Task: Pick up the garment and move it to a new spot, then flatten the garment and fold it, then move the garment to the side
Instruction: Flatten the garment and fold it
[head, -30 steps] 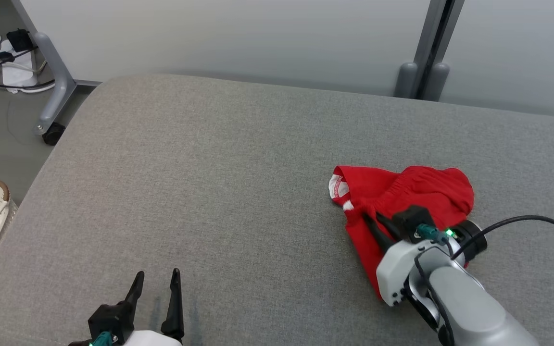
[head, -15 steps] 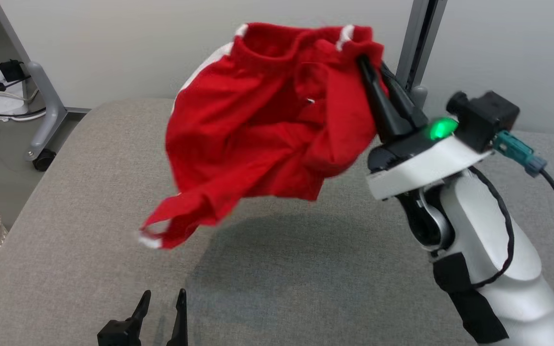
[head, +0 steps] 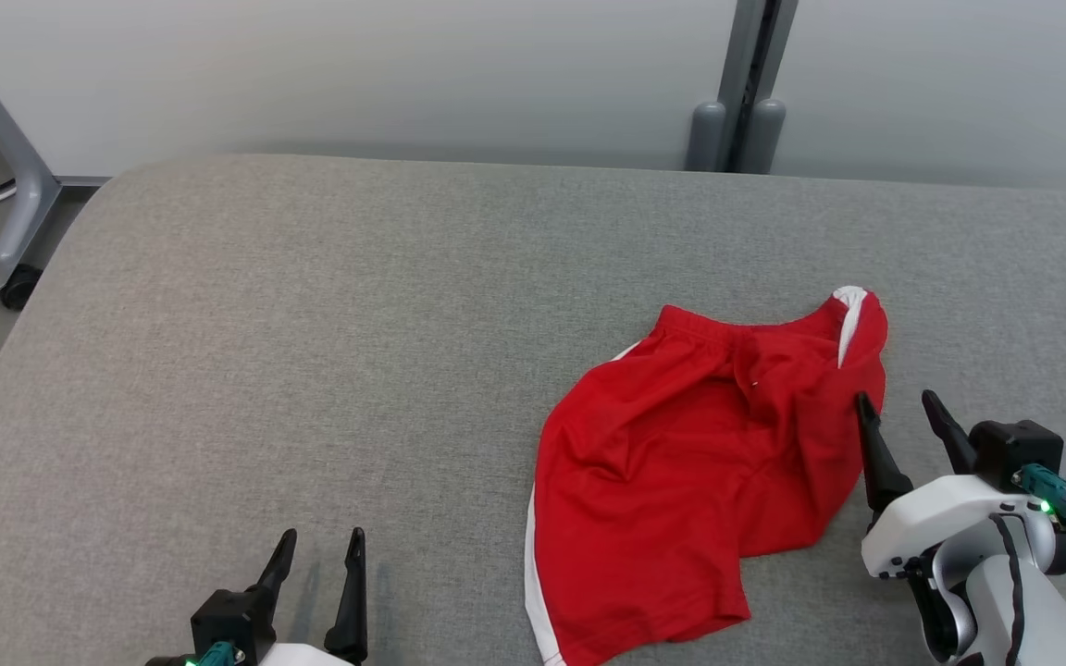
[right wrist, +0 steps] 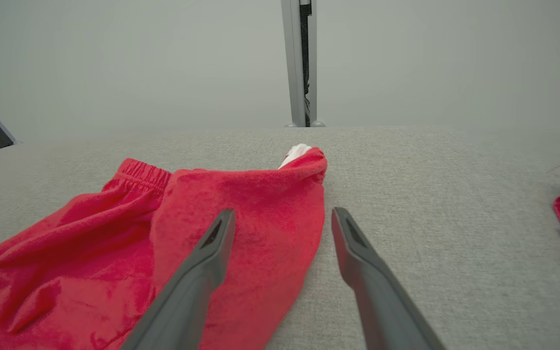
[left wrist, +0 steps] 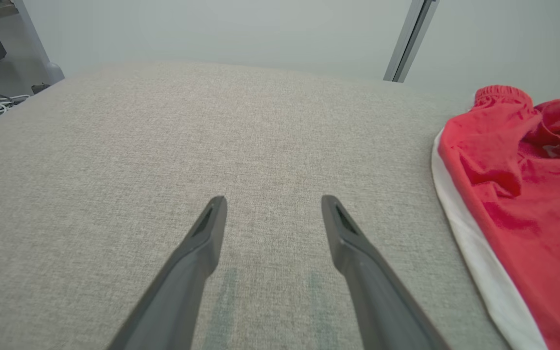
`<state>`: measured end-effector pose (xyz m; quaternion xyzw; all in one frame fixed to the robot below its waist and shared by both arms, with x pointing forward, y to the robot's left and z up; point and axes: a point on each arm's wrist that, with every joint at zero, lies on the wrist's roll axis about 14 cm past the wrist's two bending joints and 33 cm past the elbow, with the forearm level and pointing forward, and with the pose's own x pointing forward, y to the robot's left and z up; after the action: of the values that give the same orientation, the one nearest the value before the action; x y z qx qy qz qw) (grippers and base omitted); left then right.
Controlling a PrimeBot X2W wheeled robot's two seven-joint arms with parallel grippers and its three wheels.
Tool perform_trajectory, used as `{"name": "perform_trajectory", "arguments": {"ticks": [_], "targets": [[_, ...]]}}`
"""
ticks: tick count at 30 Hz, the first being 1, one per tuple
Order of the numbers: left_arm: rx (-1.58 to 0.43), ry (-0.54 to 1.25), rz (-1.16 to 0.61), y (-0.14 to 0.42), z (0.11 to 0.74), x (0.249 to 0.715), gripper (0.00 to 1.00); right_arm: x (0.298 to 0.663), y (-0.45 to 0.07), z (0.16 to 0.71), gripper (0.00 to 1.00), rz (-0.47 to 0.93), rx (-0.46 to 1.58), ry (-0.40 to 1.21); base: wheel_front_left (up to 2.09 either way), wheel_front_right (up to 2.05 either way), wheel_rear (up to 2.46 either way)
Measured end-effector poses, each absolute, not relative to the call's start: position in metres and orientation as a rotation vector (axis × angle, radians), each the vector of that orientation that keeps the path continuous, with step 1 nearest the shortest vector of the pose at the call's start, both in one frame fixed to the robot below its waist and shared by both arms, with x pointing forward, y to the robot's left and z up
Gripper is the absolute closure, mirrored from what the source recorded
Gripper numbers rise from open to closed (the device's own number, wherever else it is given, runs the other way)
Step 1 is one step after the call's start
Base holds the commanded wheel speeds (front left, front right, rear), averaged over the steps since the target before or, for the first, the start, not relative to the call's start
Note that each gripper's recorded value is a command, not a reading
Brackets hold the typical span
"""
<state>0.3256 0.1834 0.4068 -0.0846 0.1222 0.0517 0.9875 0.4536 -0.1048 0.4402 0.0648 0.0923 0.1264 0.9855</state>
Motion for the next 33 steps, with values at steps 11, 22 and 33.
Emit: {"name": "perform_trajectory", "arguments": {"ticks": [11,22,33], "targets": [[-0.164,0.228,0.031,0.163,0.413,0.338,0.00,0.441,-0.144,0.468,0.00,0.143,0.121,0.078,0.00,0.00,0.00],[-0.159,0.175,0.011,0.158,0.429,0.338,0.00,0.408,-0.155,0.508,0.00,0.125,0.124,-0.059,0.00,0.00,0.00],[-0.143,0.161,0.002,0.156,0.433,0.341,0.00,0.365,-0.145,0.467,0.00,0.154,0.122,0.054,0.00,0.00,0.00]]}}
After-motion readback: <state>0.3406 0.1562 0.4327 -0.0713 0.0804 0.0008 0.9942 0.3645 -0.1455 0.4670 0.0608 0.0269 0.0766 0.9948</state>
